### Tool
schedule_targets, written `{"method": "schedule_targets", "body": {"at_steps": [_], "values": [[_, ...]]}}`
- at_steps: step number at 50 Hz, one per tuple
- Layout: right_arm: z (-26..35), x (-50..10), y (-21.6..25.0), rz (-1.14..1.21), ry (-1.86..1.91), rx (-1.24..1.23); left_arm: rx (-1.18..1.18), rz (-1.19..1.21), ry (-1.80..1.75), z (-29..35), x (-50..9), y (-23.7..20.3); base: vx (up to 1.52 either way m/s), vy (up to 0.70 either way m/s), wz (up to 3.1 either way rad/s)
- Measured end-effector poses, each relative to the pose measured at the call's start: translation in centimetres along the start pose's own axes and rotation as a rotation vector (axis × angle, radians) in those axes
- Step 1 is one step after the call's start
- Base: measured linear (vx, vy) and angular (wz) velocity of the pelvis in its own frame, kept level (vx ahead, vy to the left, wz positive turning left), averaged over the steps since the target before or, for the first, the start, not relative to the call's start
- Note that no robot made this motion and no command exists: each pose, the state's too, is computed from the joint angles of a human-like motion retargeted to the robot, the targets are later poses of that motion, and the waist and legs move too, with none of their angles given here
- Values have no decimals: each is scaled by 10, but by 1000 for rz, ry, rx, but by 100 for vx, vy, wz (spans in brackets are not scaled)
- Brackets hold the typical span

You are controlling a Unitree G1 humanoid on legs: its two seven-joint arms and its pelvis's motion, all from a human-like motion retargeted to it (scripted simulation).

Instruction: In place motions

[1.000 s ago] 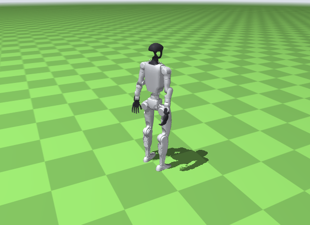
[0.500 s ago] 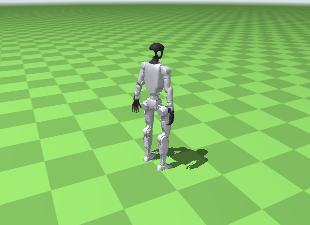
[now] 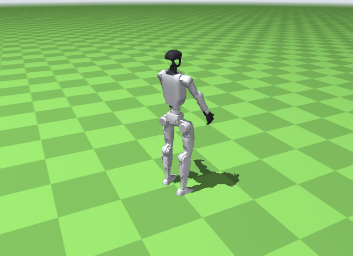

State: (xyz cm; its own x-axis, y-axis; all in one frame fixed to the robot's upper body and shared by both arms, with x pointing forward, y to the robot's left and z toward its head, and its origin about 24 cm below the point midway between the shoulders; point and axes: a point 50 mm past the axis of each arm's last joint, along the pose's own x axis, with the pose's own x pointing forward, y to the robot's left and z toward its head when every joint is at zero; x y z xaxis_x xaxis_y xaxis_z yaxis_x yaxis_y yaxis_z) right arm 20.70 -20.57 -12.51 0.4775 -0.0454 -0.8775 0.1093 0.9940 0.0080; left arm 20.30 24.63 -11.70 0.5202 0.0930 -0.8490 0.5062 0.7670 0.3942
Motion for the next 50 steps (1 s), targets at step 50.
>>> {"method": "schedule_targets", "body": {"at_steps": [50], "values": [[372, -564, -27, -674, -2309, -240, -743, 751, -2109, 284, -454, 305, -2, 3, -2]]}}
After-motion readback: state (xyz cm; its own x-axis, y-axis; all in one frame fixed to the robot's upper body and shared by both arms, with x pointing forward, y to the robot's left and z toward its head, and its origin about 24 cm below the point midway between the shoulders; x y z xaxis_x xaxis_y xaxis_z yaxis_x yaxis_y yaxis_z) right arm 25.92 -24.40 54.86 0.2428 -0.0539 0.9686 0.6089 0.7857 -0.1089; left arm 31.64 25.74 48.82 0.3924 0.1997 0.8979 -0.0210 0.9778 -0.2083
